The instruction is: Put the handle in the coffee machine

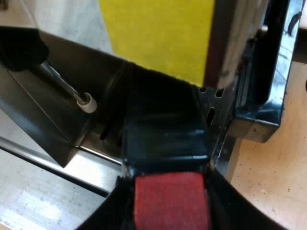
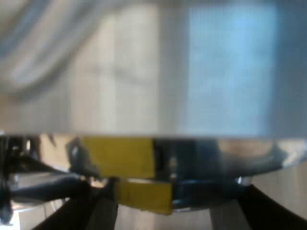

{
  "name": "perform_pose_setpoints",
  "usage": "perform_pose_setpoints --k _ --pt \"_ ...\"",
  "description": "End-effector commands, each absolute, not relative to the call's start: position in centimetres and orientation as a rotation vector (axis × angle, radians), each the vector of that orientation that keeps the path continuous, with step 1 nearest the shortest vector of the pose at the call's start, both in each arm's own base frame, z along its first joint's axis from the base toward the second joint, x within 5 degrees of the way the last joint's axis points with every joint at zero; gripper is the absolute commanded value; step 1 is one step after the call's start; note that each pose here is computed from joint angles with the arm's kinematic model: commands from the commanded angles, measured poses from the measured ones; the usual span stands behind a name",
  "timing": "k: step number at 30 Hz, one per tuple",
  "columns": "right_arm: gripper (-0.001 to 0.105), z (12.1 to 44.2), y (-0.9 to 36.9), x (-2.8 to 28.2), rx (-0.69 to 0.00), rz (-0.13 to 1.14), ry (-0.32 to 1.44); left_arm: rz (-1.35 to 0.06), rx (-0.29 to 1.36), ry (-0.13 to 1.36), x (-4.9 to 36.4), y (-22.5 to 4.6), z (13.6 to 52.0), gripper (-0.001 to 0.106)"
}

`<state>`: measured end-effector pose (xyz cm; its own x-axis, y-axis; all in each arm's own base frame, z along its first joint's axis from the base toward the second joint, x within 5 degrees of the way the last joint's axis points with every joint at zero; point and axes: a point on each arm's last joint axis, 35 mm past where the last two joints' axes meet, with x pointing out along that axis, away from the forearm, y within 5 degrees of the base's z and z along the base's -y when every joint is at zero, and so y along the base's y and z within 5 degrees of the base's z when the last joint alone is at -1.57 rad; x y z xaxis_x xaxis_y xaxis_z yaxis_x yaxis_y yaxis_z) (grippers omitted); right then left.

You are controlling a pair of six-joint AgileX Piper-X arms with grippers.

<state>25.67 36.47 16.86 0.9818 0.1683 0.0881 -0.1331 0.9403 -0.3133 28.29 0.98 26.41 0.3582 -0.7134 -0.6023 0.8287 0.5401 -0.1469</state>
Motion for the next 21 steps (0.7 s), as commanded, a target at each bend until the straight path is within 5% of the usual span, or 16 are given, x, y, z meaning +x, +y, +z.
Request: perform_pose_setpoints --k 1,6,11,17,21 --pt "0.047 19.5 36.2 25.9 -0.204 0.092 -0.193 -1.073 0.171 0.541 27.9 0.7 28.3 0.0" --pt "0.045 19.8 36.2 25.8 -0.197 0.088 -0.206 -1.073 0.166 0.554 27.8 0.7 28.2 0.0" --pt "0.03 19.8 36.1 25.8 -0.198 0.088 -0.207 -1.073 0.164 0.556 27.7 0.7 28.2 0.0" --pt "0.03 20.1 36.1 25.8 -0.192 0.087 -0.211 -1.075 0.158 0.564 27.6 0.7 28.2 0.001" --pt "0.03 20.8 36.0 25.7 -0.183 0.084 -0.219 -1.075 0.158 0.565 27.6 0.7 28.2 0.021"
